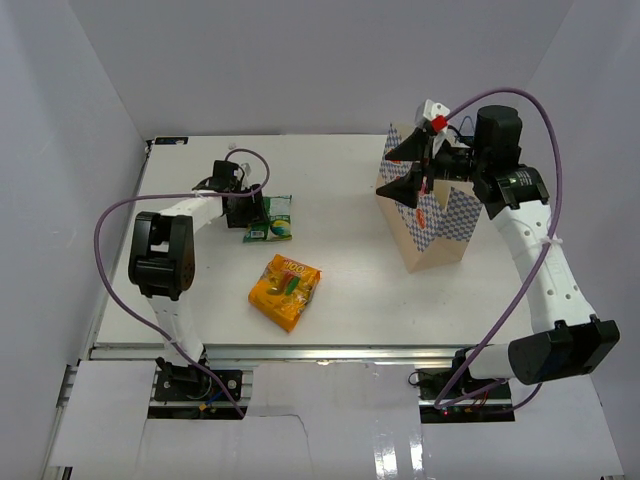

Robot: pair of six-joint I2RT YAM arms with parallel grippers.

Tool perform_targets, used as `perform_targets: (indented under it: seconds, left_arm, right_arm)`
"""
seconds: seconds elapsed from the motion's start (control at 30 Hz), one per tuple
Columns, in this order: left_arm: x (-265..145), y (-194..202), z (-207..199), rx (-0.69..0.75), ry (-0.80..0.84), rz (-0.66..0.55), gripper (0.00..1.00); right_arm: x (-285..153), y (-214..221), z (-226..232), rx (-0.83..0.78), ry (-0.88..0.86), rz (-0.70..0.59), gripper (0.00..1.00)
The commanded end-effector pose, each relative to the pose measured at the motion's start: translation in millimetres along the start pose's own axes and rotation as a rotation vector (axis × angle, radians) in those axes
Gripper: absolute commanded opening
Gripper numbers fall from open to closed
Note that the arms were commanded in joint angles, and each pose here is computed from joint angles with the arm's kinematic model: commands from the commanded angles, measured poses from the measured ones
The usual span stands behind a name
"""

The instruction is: Place the snacks into the paper bag

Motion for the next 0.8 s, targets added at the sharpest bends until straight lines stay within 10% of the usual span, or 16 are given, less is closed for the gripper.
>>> perform_targets:
  seconds: [0.0,0.4,0.77]
  left_arm:
    - [0.8,-2.4,0.0,0.009,0.006,0.017,0.67]
    - [-44.6,5.1,-34.3,-0.013,0.33,-0.001,0.02]
    - [-95.4,28.7,-60.1,-0.109,0.688,-0.054,0.0]
  right_arm:
    - [16.3,8.1,7.1,0.021,-0.061,0.002,0.9]
    - [124.2,70.3,40.3,0.529,-0.169,0.147,1.0]
    - [190.6,118.1,15.0,0.922,0.09,0.265,0.95]
Point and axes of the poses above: each gripper's point midway between its finger pads, its own x axis out along the fingers, its own z axis along the line the jaws close on, y = z × x, the point moved 9 cm from there along -x, back along the fingers, and after that the axes turned 8 degrees about -x, right-handed, at the moved point
